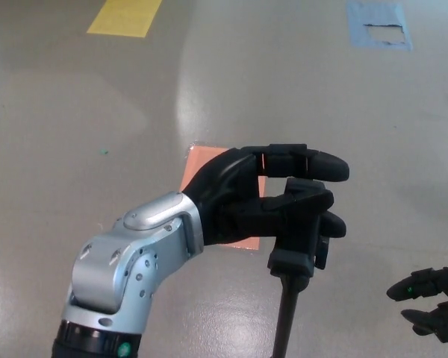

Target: The robot uses its left hand to grab the top of a phone stand kept on the floor and rotates it anti-clockwise

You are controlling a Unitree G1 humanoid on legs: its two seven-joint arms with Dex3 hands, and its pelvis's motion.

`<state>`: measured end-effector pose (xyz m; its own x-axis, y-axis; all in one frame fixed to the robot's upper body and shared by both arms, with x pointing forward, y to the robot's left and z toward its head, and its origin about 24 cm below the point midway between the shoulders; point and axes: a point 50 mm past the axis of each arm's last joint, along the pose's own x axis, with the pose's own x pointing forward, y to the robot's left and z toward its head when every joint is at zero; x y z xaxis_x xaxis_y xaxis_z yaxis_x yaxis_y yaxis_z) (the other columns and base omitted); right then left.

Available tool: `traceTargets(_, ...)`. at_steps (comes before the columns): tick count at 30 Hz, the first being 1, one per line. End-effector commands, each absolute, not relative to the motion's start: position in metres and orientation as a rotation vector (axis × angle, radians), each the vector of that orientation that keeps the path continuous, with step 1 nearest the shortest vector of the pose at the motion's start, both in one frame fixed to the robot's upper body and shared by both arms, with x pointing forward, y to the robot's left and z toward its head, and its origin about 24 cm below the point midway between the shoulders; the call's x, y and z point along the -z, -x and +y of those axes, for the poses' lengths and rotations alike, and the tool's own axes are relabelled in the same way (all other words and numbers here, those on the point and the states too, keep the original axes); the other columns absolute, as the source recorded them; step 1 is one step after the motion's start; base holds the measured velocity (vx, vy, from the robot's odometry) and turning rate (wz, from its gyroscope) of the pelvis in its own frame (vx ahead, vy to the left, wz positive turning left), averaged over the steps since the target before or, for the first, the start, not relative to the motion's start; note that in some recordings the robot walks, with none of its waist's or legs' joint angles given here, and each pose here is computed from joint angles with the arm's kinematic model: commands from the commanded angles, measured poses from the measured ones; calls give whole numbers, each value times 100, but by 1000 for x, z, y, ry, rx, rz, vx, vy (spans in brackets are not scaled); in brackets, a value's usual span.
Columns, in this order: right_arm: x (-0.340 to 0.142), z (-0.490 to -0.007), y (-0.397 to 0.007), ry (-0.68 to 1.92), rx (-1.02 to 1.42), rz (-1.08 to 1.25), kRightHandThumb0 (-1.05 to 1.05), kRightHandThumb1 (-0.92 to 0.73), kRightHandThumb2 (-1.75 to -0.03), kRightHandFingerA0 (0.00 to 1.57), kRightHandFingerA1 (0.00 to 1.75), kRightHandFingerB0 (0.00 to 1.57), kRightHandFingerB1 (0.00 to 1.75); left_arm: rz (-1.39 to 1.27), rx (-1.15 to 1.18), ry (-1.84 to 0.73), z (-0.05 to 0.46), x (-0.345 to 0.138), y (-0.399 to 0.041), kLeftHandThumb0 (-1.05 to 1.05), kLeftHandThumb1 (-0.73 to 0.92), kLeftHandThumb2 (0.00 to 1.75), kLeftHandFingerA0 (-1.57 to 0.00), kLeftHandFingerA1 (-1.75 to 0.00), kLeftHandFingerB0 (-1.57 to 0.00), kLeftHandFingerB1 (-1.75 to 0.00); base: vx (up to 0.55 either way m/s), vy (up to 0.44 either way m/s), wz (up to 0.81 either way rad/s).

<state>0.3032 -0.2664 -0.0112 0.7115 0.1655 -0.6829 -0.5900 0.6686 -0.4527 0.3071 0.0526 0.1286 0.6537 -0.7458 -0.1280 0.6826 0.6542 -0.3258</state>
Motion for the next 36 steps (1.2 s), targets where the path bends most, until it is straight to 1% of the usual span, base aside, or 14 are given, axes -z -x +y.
traceTargets(1, 1, -272, -310, 786, -455, 661, -50, -78, -63, 51, 39, 36, 34, 570, 825, 352, 54, -100, -297, -26, 71, 61, -107, -63, -74, -52, 0, 0, 0)
traceTargets(3, 2, -272, -310, 784, -462, 670, -52, -80, -64, 45, 38, 31, 33, 557, 862, 383, 54, -101, -296, -35, 66, 59, -71, -51, -40, -35, 0, 0, 0)
traceTargets(4, 2, -272, -310, 781, -468, 672, -52, -80, -64, 45, 38, 31, 33, 553, 883, 402, 54, -102, -296, -35, 66, 59, -71, -51, -40, -35, 0, 0, 0)
traceTargets(5, 2, -272, -310, 788, -470, 669, -65, -63, -91, 43, 52, 31, 47, 535, 919, 409, 55, -103, -295, -33, 39, 94, -2, -48, 0, -48, 0, 0, 0)
traceTargets(6, 2, -272, -310, 805, -464, 675, -47, -56, -101, 44, 59, 17, 46, 509, 967, 400, 55, -105, -294, -69, 46, 82, -4, -40, -4, -22, 0, 0, 0)
traceTargets(8, 3, -272, -311, 820, -454, 687, -62, -65, -94, 48, 55, 27, 46, 491, 995, 377, 56, -107, -293, -73, 46, 86, 0, -19, 0, -17, 0, 0, 0)
traceTargets(21, 1, -272, -312, 832, -462, 666, -59, -65, -92, 50, 56, 30, 47, 434, 1098, 307, 62, -108, -294, -77, 49, 87, 0, -11, 0, -13, 0, 0, 0)
traceTargets(22, 1, -272, -312, 838, -465, 664, -56, -77, -64, 58, 44, 36, 35, 433, 1106, 308, 62, -108, -294, -78, 50, 87, 0, -11, 0, -13, 0, 0, 0)
traceTargets(23, 1, -272, -312, 839, -465, 663, -59, -65, -92, 50, 56, 32, 47, 434, 1111, 311, 62, -108, -295, -74, 61, 58, 0, -7, 0, -10, 0, 0, 0)
traceTargets(27, 1, -271, -312, 836, -467, 660, -58, -65, -92, 53, 57, 33, 48, 442, 1111, 325, 64, -107, -295, -77, 47, 75, 0, -6, 0, -11, 0, 0, 0)
traceTargets(28, 2, -270, -313, 839, -463, 669, -57, -80, -64, 67, 45, 38, 35, 439, 1108, 324, 66, -106, -295, -78, 48, 77, 0, -5, 0, -8, 0, 0, 0)
traceTargets(31, 2, -269, -313, 826, -461, 673, -56, -79, -64, 67, 45, 37, 35, 434, 1093, 311, 69, -105, -296, -77, 47, 74, 0, -8, 0, -8, 0, 0, 0)
traceTargets(32, 2, -269, -312, 782, -466, 661, -52, -75, -62, 46, 39, 34, 35, 417, 1072, 265, 75, -103, -299, -83, 52, 88, 0, -9, 0, -8, 0, 0, 0)
traceTargets(36, 5, -270, -310, 755, -448, 679, -53, -63, -87, 45, 52, 36, 48, 400, 964, 193, 100, -86, -310, -90, 57, 89, 0, -5, 0, 0, 0, 0, 0)
